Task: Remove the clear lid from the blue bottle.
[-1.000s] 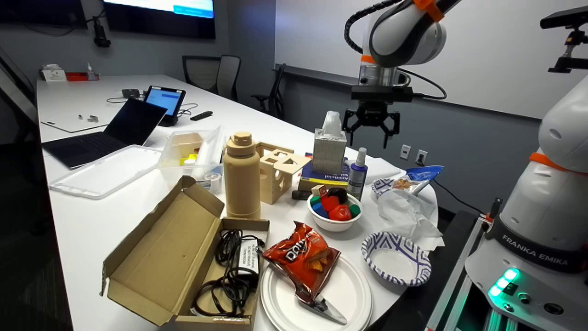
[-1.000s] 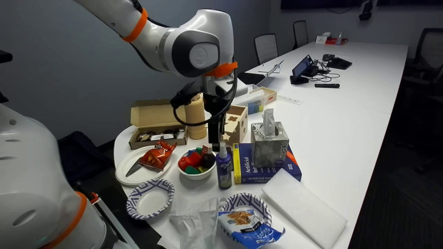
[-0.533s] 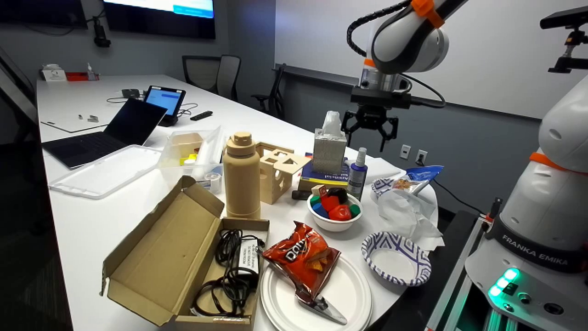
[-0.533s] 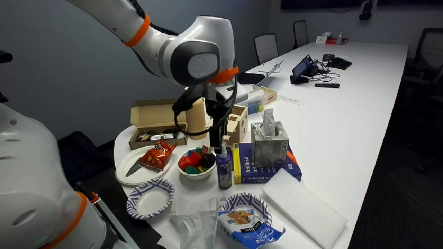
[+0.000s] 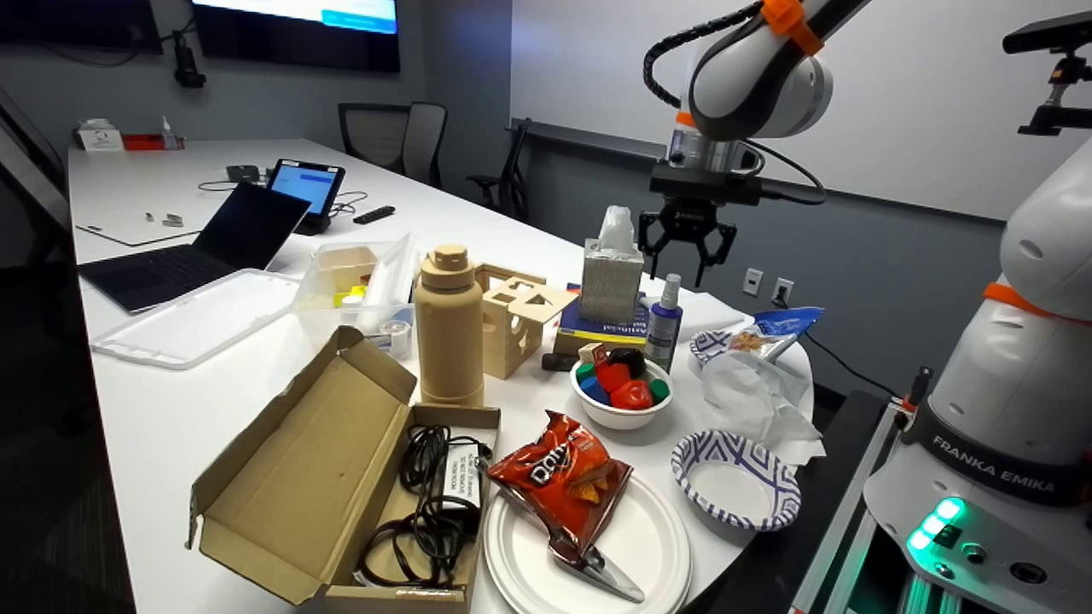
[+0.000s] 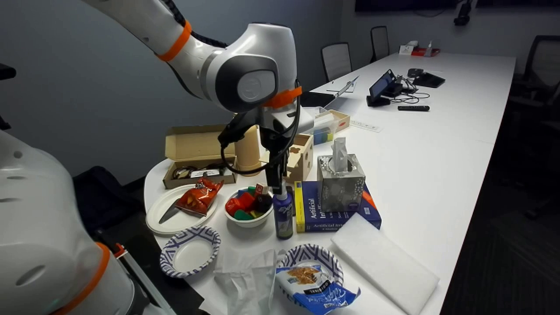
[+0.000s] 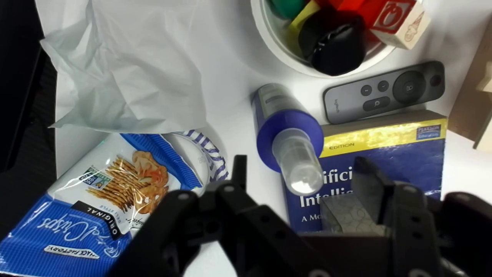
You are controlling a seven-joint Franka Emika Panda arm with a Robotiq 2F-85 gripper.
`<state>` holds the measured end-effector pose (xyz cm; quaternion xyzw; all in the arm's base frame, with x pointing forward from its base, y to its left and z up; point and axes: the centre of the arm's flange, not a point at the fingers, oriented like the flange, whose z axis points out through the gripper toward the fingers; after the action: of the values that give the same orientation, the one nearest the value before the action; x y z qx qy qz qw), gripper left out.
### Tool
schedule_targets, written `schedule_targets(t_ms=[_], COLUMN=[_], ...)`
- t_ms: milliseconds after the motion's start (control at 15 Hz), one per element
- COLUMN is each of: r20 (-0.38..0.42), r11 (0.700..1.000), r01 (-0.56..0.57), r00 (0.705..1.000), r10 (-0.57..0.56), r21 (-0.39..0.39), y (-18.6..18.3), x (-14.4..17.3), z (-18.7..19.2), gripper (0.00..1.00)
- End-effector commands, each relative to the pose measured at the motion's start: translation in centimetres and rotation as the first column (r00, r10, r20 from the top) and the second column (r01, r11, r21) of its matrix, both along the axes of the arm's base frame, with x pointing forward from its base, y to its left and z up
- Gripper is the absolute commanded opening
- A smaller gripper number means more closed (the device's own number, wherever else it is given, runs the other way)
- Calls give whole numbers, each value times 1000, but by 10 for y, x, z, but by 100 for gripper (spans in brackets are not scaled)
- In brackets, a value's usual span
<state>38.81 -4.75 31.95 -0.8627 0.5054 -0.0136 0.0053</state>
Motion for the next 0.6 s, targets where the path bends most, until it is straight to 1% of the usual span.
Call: schedule_targets(t_ms=[0,200,333,400,533], r20=[20,18,18,18,17], r11=[1000,1000,1000,1000,1000], r01=[9,6,4,5,1], r00=[1000,1000,1000,1000,1000], r10=[-9,-7,-5,-5,-1], r21=[10,11,8,4,1], y=[1,1,1,1,1], x=[2,3,3,3,3], z=[1,0,2,3,7], gripper=[41,17,3,6,6])
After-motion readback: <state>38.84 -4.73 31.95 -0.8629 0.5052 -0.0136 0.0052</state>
